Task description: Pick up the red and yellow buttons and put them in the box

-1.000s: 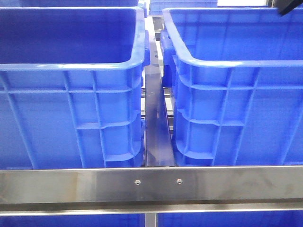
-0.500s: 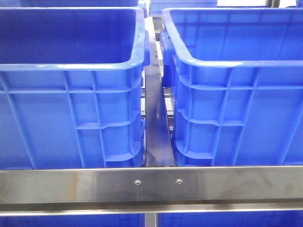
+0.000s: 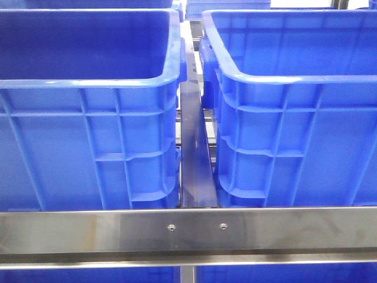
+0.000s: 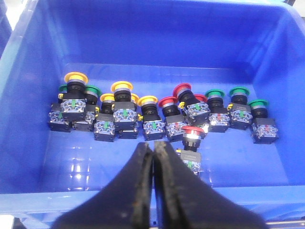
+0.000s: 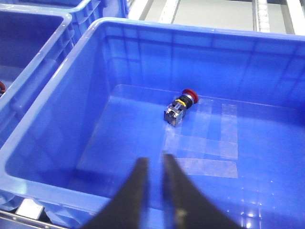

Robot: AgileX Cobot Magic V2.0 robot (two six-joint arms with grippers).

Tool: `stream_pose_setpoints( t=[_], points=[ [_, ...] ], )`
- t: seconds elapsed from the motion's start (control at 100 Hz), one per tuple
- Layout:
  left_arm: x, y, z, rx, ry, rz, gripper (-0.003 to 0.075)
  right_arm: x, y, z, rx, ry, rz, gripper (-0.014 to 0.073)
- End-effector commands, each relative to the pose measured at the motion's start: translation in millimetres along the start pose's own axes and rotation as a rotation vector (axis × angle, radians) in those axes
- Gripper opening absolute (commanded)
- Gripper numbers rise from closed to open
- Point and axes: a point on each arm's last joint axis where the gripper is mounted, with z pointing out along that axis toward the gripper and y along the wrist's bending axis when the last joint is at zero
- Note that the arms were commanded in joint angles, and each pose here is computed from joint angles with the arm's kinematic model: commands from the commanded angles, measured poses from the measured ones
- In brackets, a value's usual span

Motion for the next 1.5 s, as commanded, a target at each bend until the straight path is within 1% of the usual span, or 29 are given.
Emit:
stream_pose_setpoints(
  t=[0.0, 0.19, 0.29, 0.34, 0.41, 0.46, 0.48, 0.53, 0.55, 0.58, 0.6, 0.65, 0.87, 0.94, 1.01, 1.11, 1.25, 1.38, 1.49],
  points=[
    [-14, -3, -4, 0.025, -0.094, -0.004, -0.0019, -13, -1, -4, 0.018, -0.087, -0.015, -0.0064],
    [-14, -3, -4, 0.025, -0.092, -0.003, -0.001, -13, -1, -4, 0.018, -0.086, -0.015, -0.0069],
    [-14, -3, -4, 0.025, -0.092, -0.003, 0.0055, -13, -1, -4, 0.017, -0.084, -0.015, -0.0069],
    [-14, -3, -4, 0.025, -0.092, -0.003, 0.0106, -13, -1, -4, 0.016, -0.08, -0.015, -0.0069],
    [-14, -3, -4, 0.025, -0.092, -0.003, 0.0202, -12, -1, -4, 0.015, -0.078, -0.015, -0.0069],
    [-14, -3, -4, 0.025, -0.092, -0.003, 0.0302, -12, -1, -4, 0.015, -0.078, -0.015, -0.0069],
    [-14, -3, -4, 0.025, -0.092, -0.003, 0.033, -12, -1, -4, 0.015, -0.078, -0.015, -0.0069],
    [-14, -3, -4, 0.024, -0.093, -0.002, 0.0445, -12, -1, -4, 0.015, -0.078, -0.015, -0.0069],
    [-14, -2, -4, 0.021, -0.094, 0.002, 0.0472, -12, -1, -4, 0.015, -0.078, -0.015, -0.0069],
    [-14, -2, -4, 0.019, -0.094, 0.005, 0.0533, -12, -1, -4, 0.015, -0.078, -0.015, -0.0069],
    [-14, -2, -4, 0.017, -0.095, 0.007, 0.0561, -12, -1, -4, 0.015, -0.078, -0.015, -0.0069],
    [-14, -2, -4, 0.017, -0.095, 0.007, 0.0601, -12, -1, -4, 0.015, -0.078, -0.015, -0.0069],
    [-18, -4, 0, 0.023, -0.103, 0.008, 0.0601, -13, -1, -4, 0.015, -0.079, -0.015, -0.0069],
    [-23, -5, 7, 0.013, -0.068, 0.01, 0.0601, -13, -1, -4, 0.015, -0.079, -0.015, -0.0069],
    [-30, -8, 19, -0.005, -0.005, 0.014, 0.0601, -13, -1, -4, 0.015, -0.079, -0.015, -0.0069],
    [-40, -13, 47, -0.032, 0.099, 0.023, 0.06, -13, -1, -4, 0.015, -0.079, -0.015, -0.0069],
    [-54, -21, 89, -0.049, 0.188, 0.035, 0.0599, -12, -1, -4, 0.015, -0.078, -0.015, -0.0069],
    [-62, -26, 124, -0.063, 0.244, 0.041, 0.0599, -12, -1, -4, 0.015, -0.078, -0.015, -0.0069],
    [-64, -23, 153, -0.091, 0.282, 0.033, 0.0599, -12, -1, -4, 0.015, -0.077, -0.015, -0.0069]
  ],
)
